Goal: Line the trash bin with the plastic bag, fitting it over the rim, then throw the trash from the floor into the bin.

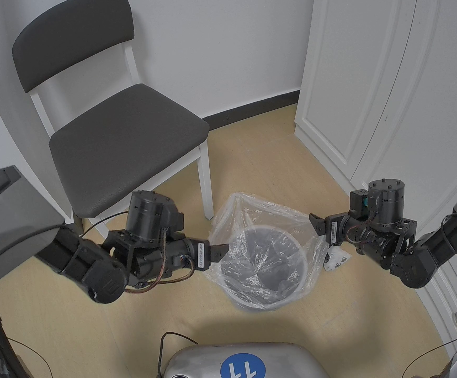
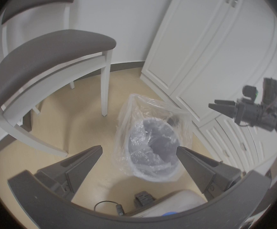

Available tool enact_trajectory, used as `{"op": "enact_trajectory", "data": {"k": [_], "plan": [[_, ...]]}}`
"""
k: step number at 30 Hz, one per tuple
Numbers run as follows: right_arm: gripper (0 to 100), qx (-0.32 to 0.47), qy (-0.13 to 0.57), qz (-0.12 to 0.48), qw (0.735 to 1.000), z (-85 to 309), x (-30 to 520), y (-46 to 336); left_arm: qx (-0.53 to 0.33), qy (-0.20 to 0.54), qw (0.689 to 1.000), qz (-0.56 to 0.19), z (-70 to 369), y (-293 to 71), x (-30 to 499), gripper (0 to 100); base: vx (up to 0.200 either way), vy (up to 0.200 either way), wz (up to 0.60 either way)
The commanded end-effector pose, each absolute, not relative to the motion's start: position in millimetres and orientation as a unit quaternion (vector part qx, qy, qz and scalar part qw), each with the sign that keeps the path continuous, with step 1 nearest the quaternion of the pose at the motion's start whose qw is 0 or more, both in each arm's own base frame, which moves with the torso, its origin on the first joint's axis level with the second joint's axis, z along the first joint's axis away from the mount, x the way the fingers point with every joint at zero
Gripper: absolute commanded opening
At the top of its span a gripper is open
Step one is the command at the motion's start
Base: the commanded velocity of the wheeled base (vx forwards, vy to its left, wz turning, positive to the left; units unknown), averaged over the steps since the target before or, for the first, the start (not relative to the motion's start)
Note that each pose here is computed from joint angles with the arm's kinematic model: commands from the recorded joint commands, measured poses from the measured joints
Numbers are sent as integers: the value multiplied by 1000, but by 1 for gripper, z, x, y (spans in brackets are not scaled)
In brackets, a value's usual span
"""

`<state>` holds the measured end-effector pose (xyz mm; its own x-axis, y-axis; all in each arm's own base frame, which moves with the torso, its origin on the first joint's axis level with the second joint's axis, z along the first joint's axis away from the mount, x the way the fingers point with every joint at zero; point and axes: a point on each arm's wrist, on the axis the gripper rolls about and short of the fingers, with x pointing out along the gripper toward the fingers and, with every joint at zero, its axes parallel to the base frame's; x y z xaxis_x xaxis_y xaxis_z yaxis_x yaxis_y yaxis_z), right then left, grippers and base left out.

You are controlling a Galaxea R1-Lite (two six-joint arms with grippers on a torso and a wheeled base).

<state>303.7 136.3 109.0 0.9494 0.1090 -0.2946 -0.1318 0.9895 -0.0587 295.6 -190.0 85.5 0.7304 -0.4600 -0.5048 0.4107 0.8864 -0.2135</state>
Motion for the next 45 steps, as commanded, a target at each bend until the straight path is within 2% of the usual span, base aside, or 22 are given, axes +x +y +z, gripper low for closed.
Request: {"op": "enact_trajectory", "data": {"k": [1, 2, 5, 12, 17, 20, 28, 35, 45], "plan": [[100, -20, 161, 47, 986, 91, 341, 114, -71, 317, 928, -185, 63, -199, 328, 100, 0, 0, 0], [100, 2, 173, 56, 983, 77, 363, 104, -68, 327, 926, -178, 53, -197, 333, 100, 0, 0, 0], [100, 10, 169, 54, 984, 69, 385, 99, -53, 320, 928, -183, 52, -197, 342, 100, 0, 0, 0], [100, 34, 195, 72, 978, 57, 397, 103, -24, 327, 928, -175, 34, -195, 356, 100, 0, 0, 0], [100, 106, 217, 137, 961, 51, 399, 104, -36, 333, 931, -144, 22, -171, 370, 100, 0, 0, 0], [100, 118, 224, 148, 956, 49, 397, 103, -37, 333, 932, -142, 21, -167, 372, 100, 0, 0, 0], [100, 110, 257, 164, 946, 36, 384, 100, -32, 331, 930, -157, 21, -177, 366, 100, 0, 0, 0], [100, 86, 231, 192, 950, 47, 400, 117, -28, 310, 933, -179, 25, -194, 363, 100, 0, 0, 0], [100, 78, 238, 141, 958, 37, 425, 107, -11, 310, 931, -190, 6, -207, 375, 100, 0, 0, 0]]}}
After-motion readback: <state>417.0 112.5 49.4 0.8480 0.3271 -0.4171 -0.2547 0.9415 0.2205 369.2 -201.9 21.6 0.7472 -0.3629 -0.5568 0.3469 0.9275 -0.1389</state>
